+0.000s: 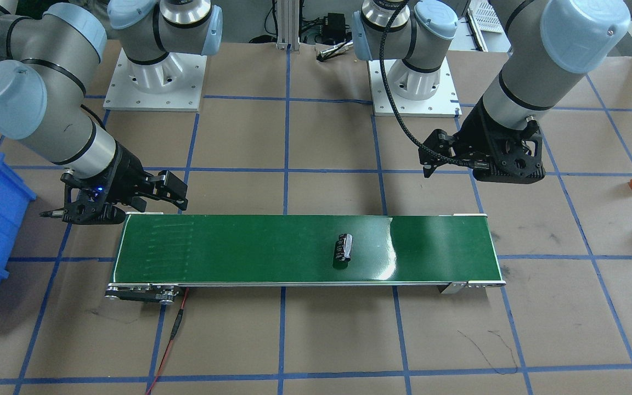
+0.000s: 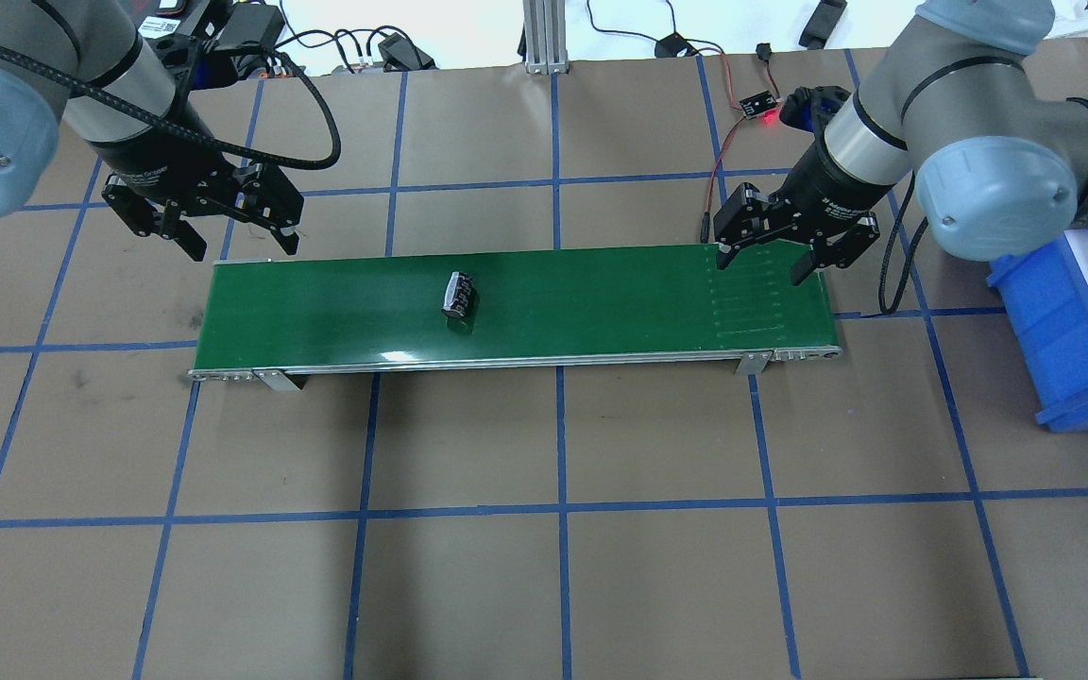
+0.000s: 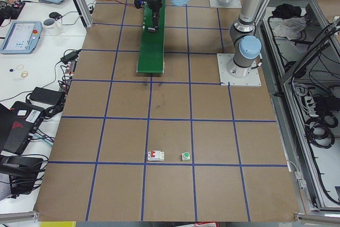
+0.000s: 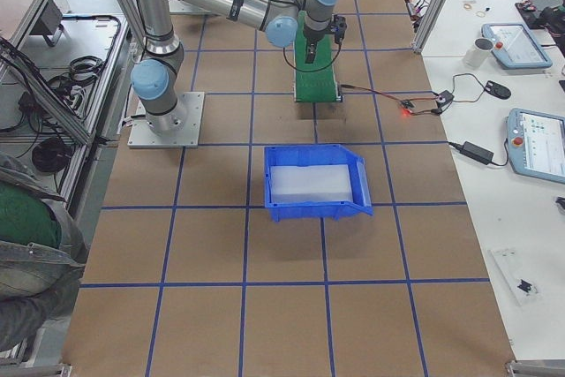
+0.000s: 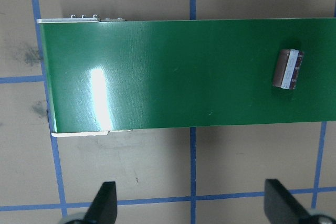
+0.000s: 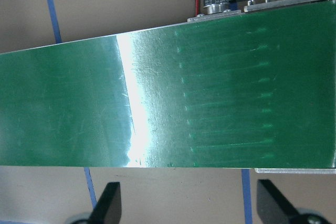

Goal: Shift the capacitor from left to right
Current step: 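Raise the left gripper away while the right gripper lowers at the belt's far end, then hold the right gripper open at the belt end as the capacitor rides toward it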

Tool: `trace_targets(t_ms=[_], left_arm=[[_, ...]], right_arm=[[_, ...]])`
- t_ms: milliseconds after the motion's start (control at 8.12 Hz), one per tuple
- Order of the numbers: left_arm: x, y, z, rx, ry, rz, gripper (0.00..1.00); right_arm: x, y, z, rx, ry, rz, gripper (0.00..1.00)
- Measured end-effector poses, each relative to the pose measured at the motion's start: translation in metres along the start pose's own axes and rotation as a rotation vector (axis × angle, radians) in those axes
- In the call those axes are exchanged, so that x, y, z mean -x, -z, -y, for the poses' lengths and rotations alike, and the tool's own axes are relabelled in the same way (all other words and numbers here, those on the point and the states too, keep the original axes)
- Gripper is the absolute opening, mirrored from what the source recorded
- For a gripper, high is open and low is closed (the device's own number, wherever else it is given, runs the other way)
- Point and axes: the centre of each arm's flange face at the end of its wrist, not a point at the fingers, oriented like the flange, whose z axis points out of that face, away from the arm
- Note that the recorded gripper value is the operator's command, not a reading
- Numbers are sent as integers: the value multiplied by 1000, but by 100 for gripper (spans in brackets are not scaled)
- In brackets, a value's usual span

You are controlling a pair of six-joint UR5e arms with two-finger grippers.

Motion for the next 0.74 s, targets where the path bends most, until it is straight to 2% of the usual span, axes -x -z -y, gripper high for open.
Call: trace_targets(t_ms=[246, 616, 739], left_arm=[[0, 2, -1, -2, -1, 1, 100], [0, 3, -1, -4, -3, 2, 100], [0, 3, -1, -4, -3, 6, 100]], right_arm=[[-4, 0, 0, 0, -73, -27, 89], [-11, -11, 0, 19, -95, -54, 94], [-12, -15, 4, 11, -92, -55, 95]])
